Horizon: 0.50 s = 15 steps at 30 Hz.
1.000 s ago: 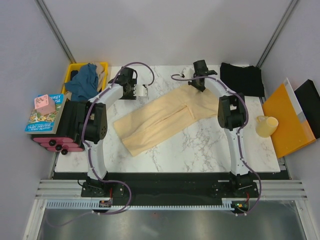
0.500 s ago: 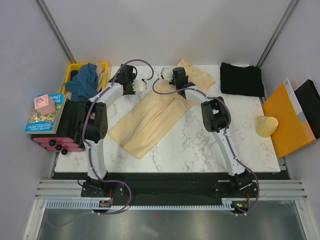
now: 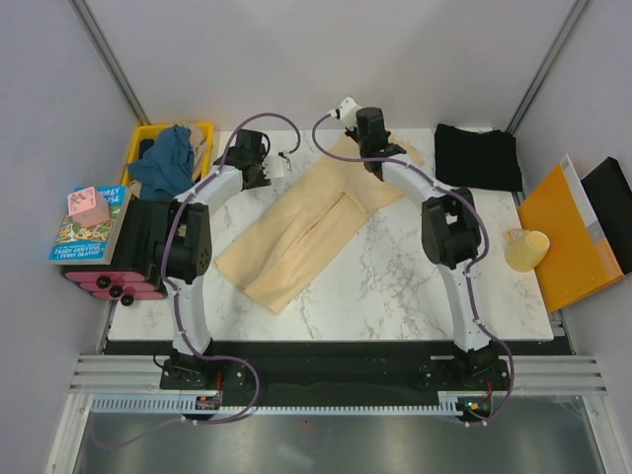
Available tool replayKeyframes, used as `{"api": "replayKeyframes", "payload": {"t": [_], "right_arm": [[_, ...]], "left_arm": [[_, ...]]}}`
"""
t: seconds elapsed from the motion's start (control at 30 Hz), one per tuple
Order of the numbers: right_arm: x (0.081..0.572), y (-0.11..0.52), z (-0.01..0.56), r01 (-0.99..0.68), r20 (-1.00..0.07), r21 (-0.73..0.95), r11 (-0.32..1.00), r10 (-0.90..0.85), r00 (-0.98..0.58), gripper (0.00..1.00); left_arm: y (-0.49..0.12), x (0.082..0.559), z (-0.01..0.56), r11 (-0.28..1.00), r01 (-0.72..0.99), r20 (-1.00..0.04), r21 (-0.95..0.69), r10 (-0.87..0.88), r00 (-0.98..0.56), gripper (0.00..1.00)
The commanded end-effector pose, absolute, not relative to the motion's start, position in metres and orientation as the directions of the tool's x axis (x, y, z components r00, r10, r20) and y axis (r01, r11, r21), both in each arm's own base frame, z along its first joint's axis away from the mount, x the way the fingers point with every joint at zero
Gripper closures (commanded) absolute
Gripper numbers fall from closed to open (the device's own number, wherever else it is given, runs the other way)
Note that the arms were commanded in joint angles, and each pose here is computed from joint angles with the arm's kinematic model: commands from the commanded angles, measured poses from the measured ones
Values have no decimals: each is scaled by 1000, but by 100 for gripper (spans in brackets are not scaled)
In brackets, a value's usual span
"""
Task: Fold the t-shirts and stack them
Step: Fold the tshirt
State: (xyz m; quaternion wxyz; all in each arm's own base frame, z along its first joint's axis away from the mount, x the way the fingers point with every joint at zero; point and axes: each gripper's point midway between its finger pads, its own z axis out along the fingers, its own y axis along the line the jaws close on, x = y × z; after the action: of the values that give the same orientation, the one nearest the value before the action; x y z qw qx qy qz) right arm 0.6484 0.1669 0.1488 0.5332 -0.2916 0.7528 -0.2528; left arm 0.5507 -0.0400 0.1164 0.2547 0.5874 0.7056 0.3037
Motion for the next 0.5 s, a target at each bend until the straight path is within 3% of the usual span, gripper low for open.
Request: {"api": "replayKeyframes", "payload": {"t": [0.0, 0.1, 0.13, 0.23, 0.33, 0.47], "right_arm": [[595, 200, 169, -511, -715, -465, 723, -647, -264, 65], [557, 193, 144, -617, -657, -414, 670, -689, -306, 64], [550, 182, 143, -614, -650, -410, 674, -688, -322, 64], [552, 153, 155, -562, -665, -411, 718, -658, -354, 64], [559, 127, 174, -514, -667, -439, 737, -651, -363, 64], [565, 109, 193, -483, -650, -486, 728, -671, -356, 64]], "left_arm": [[-48, 542, 150, 272, 632, -204, 725, 962, -180, 31], [-58, 508, 149, 268, 744, -308, 612, 947, -87, 35], [-60, 491, 134, 234, 789, -303, 568, 951, -63, 35], [-69, 430, 100, 46, 901, -269, 432, 960, 81, 50], [-76, 386, 84, -113, 920, -266, 376, 938, 224, 98], [-86, 360, 83, -220, 923, -302, 315, 899, 317, 98]]}}
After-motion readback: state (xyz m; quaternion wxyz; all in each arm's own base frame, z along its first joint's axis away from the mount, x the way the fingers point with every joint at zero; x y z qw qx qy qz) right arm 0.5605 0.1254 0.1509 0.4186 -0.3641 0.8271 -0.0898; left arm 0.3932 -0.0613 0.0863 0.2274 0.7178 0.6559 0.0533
